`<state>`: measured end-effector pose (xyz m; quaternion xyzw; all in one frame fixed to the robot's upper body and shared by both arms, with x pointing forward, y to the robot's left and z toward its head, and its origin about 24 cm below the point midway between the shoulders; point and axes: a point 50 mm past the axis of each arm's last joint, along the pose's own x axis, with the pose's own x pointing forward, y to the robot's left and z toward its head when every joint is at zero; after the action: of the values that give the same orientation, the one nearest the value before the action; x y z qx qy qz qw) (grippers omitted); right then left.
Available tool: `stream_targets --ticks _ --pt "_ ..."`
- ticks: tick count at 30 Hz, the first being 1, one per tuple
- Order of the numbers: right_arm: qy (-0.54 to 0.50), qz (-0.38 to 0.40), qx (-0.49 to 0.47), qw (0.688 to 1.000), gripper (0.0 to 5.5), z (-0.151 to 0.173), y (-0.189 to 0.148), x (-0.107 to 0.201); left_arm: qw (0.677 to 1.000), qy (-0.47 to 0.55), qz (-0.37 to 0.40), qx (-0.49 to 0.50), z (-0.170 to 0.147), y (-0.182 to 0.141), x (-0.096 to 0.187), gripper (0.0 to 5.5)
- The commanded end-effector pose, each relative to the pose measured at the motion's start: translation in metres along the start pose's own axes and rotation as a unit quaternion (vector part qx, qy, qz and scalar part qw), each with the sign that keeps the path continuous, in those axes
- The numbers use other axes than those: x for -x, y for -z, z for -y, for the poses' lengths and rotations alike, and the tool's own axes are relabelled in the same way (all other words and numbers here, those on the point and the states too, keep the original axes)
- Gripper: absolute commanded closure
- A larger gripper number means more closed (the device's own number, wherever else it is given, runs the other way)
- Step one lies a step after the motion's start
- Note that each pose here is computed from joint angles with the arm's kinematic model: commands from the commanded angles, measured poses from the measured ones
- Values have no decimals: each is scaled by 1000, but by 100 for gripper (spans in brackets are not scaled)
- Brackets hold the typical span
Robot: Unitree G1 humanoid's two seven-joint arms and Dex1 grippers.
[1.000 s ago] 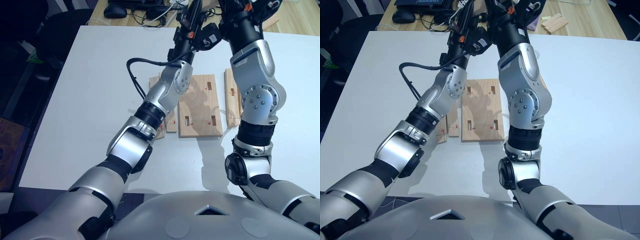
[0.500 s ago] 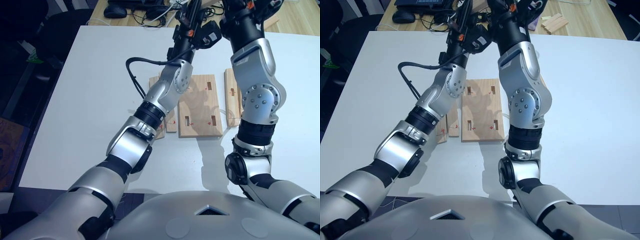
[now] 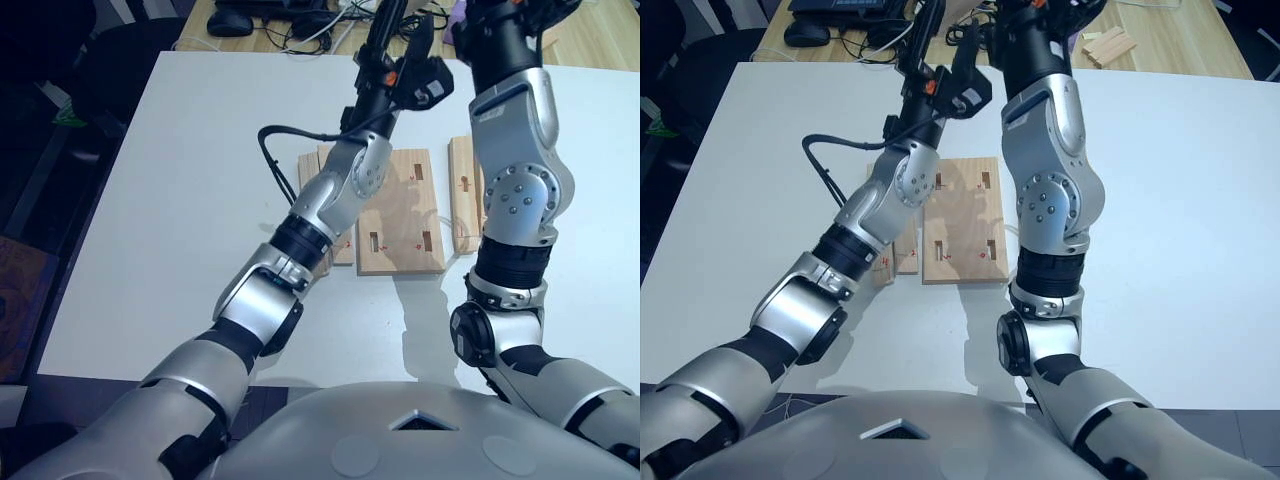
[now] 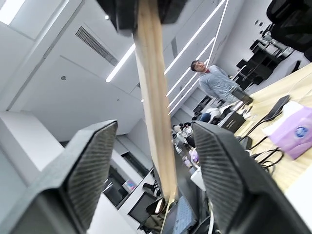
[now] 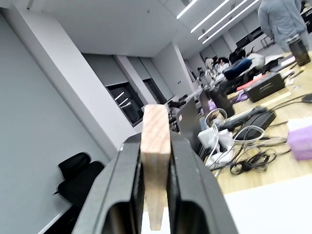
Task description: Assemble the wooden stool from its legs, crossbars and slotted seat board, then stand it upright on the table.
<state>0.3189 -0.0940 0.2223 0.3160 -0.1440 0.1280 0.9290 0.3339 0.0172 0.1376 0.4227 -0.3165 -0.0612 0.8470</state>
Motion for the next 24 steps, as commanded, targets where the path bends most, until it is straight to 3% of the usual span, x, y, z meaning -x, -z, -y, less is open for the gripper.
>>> stream_targets --ticks 1,4,8,12,16,20,24 --pt "8 55 67 996 511 8 -28 -5 1000 19 3 -1 1 10 32 200" --pt "10 37 146 989 511 21 -54 2 999 21 -29 -4 -6 27 57 152" --pt "27 -44 230 972 511 38 -82 14 996 6 -91 -12 -23 51 79 93" --pt "50 -143 252 956 511 53 -80 32 993 -4 -120 -8 -30 58 85 30" --pt "103 -196 190 956 511 81 -70 55 992 0 -129 8 -25 55 87 10" --pt "175 -184 112 961 511 117 -76 74 989 4 -145 13 -22 56 96 10" --pt "187 -197 87 958 511 131 -74 88 987 -4 -162 15 -28 56 105 10"
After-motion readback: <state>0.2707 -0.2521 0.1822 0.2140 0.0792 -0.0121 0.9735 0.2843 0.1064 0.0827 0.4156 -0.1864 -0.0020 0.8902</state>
